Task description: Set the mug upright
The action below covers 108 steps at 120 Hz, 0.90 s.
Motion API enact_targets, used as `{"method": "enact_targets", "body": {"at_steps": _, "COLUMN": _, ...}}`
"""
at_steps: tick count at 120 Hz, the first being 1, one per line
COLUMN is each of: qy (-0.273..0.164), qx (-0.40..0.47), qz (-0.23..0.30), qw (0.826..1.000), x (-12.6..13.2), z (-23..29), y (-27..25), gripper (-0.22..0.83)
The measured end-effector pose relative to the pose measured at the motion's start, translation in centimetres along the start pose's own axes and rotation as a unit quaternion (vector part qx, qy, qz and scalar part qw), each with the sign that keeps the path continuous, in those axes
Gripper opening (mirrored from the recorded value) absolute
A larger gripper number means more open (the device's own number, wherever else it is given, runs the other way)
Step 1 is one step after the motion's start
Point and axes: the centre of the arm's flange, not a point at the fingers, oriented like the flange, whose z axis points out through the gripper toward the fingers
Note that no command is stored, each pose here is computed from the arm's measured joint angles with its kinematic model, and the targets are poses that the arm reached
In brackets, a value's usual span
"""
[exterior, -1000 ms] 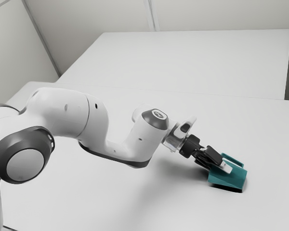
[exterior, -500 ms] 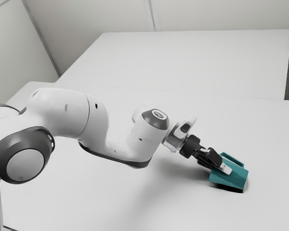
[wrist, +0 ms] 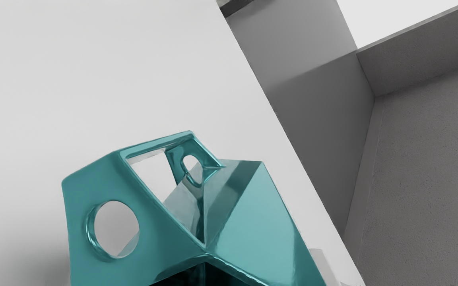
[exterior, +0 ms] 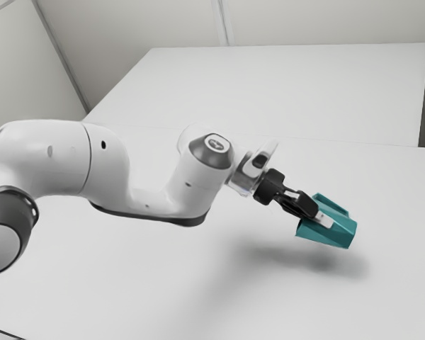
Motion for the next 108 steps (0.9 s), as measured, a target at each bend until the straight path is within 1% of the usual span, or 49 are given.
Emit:
{"method": "enact_targets", "body": {"at_steps": 12, "qy": -0.012, "qx": 0.047, "qz": 0.044, "qw": 0.998, "x": 0.5, "z": -3.2, "y": 1.9, "gripper": -0.16}}
{"method": "enact_targets", "body": {"at_steps": 26, "qy": -0.035, "qx": 0.118, "qz": 0.089, "qw": 0.988, "x": -0.2, "z": -7.3, "y": 3.8, "gripper": -0.17}}
{"method": "enact_targets", "body": {"at_steps": 40, "qy": -0.063, "qx": 0.197, "qz": 0.121, "qw": 0.971, "x": -1.5, "z": -11.3, "y": 4.8, "gripper": -0.17}}
{"method": "enact_targets", "body": {"at_steps": 55, "qy": -0.096, "qx": 0.286, "qz": 0.144, "qw": 0.942, "x": -2.8, "z": -15.1, "y": 5.1, "gripper": -0.17}}
{"method": "enact_targets", "body": {"at_steps": 74, "qy": -0.128, "qx": 0.370, "qz": 0.128, "qw": 0.911, "x": -4.5, "z": -19.1, "y": 4.4, "gripper": -0.17}}
{"method": "enact_targets", "body": {"at_steps": 89, "qy": -0.145, "qx": 0.407, "qz": 0.084, "qw": 0.898, "x": -6.2, "z": -21.5, "y": 2.6, "gripper": -0.17}}
{"method": "enact_targets", "body": {"at_steps": 108, "qy": -0.169, "qx": 0.440, "qz": 0.038, "qw": 0.881, "x": -7.5, "z": -23.3, "y": 1.0, "gripper": -0.17}}
